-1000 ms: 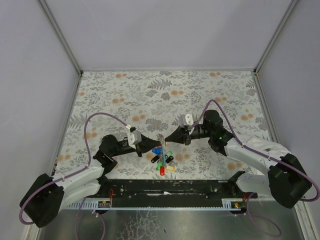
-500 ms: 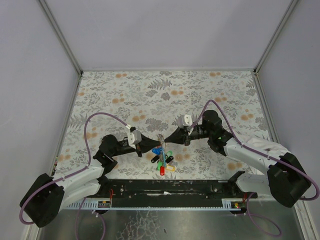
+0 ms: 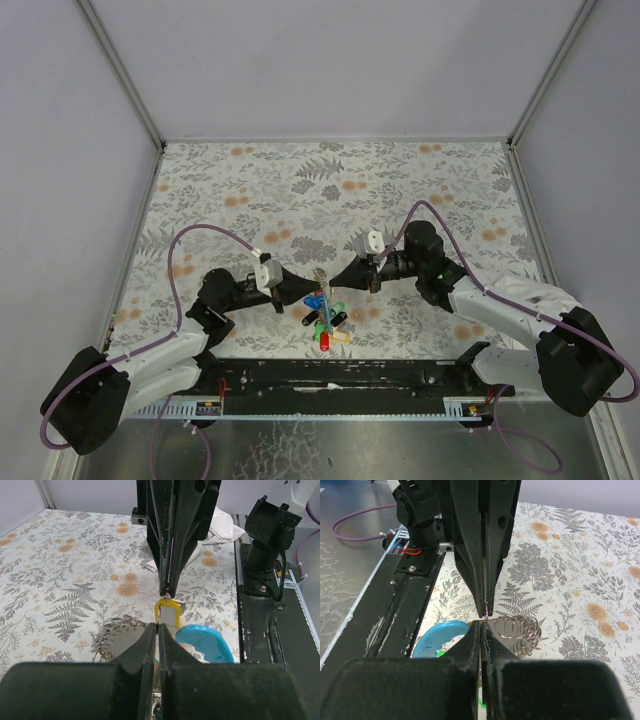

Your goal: Put the keys on the keyring

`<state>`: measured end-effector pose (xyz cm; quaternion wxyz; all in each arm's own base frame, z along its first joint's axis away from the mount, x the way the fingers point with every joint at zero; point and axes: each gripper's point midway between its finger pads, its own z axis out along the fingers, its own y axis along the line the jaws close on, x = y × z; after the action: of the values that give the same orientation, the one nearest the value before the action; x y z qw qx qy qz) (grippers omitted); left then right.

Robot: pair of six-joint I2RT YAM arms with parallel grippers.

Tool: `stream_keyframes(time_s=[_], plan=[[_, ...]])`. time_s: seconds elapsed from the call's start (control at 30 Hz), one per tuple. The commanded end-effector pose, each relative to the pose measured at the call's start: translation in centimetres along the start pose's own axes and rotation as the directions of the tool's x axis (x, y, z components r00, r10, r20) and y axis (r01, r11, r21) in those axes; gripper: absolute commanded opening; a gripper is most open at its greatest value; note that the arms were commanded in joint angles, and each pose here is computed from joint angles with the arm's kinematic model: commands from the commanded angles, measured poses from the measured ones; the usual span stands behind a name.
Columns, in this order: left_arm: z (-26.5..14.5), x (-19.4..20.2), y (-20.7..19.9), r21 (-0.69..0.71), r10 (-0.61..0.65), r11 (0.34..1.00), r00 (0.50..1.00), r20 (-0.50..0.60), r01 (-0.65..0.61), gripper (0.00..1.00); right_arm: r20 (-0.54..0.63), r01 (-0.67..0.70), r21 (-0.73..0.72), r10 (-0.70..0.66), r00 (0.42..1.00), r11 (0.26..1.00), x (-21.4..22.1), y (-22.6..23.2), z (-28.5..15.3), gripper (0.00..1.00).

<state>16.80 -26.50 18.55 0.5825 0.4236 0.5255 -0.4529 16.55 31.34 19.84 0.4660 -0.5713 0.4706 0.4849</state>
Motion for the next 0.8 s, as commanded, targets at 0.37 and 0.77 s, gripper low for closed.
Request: stream_keyframes(time_s=[0.37,0.77], plan=[[0.40,-2.07,-0.33,0.050,0.061,0.997,0.996,0.064,-0.064,0.00,0.040,0.084,0.007,-0.084,0.996,0.996,-2.37,-0.35,0.19,0.00],[0.43,-2.15,-0.22,0.044,0.060,0.997,0.996,0.069,-0.063,0.00,0.031,0.072,-0.018,-0.071,0.997,0.997,-2.10,-0.09,0.46,0.00]])
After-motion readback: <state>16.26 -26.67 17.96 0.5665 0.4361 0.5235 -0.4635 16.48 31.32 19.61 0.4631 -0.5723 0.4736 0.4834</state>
